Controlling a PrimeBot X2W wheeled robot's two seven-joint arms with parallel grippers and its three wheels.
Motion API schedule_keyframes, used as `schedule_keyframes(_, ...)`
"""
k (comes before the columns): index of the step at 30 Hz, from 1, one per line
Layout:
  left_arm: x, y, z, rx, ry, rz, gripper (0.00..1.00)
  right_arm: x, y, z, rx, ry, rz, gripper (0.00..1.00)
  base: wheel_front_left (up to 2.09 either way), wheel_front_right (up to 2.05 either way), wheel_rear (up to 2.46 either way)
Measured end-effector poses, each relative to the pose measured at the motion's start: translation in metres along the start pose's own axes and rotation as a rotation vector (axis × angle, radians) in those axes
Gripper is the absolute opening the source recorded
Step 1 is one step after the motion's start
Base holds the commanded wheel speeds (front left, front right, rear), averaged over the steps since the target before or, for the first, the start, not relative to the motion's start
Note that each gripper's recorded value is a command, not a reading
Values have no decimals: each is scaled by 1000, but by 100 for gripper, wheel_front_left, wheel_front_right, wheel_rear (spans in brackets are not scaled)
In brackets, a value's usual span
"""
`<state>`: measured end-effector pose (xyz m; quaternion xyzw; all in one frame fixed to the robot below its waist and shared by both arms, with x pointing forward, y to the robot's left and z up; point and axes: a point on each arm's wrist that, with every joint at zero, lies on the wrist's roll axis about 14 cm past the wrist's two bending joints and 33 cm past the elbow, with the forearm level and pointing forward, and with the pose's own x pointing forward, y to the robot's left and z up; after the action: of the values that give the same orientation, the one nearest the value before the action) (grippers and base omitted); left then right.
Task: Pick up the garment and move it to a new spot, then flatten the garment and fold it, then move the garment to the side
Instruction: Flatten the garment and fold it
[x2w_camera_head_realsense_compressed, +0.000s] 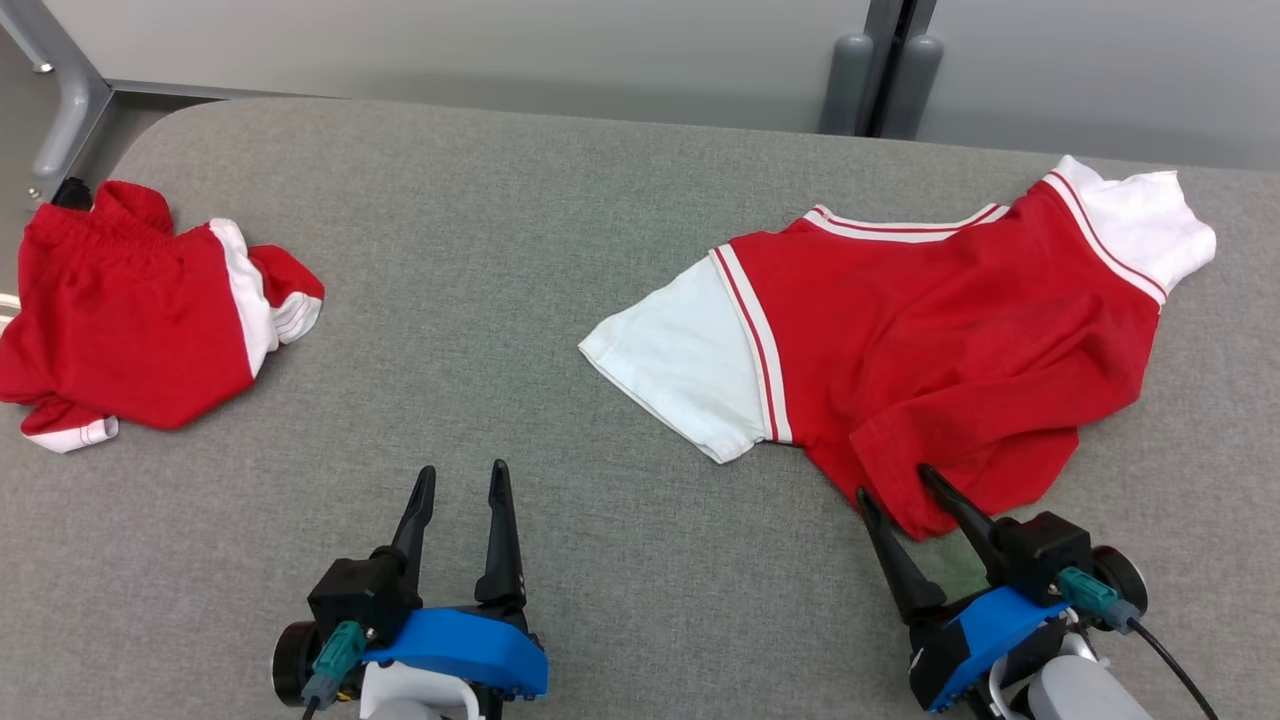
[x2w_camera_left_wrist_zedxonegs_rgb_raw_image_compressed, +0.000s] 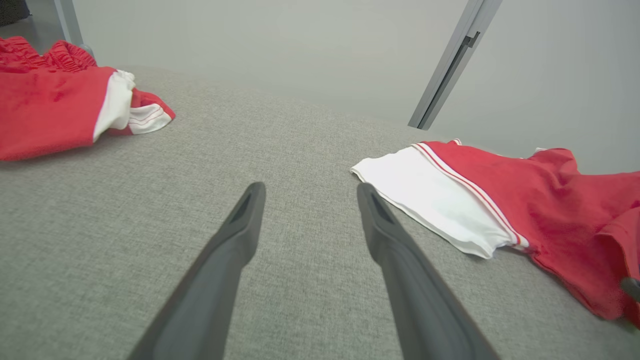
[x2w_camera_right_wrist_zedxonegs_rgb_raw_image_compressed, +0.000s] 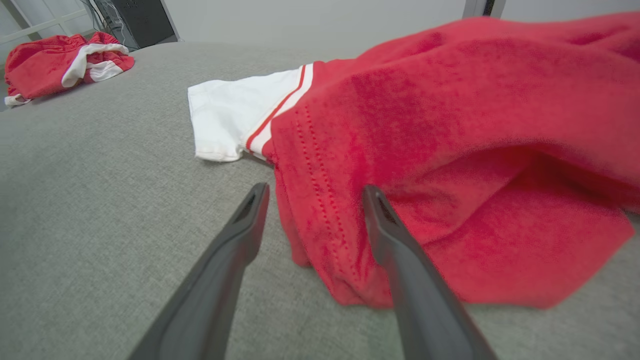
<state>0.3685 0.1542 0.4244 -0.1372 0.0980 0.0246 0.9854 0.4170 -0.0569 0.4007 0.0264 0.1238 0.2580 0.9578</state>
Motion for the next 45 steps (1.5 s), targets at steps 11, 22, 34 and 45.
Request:
schedule_keyframes(11,-2,-1,-2,6,5,-8,100,-3,-27,35,48,-116,-104,0,0,0,0)
schedule_keyframes(22,-3,-23,-2,7,3,-85,100,-61,-113,131,106,-440,-367,0,0,0,0)
schedule_keyframes(34,8,-44,-19,14,56,-152,100,-139,-236,105,57,-335,-750,100,0,0,0)
schedule_keyframes(45,20,-53,-26,18,77,-176,100,-149,-240,43,112,-173,-832,100,0,0,0)
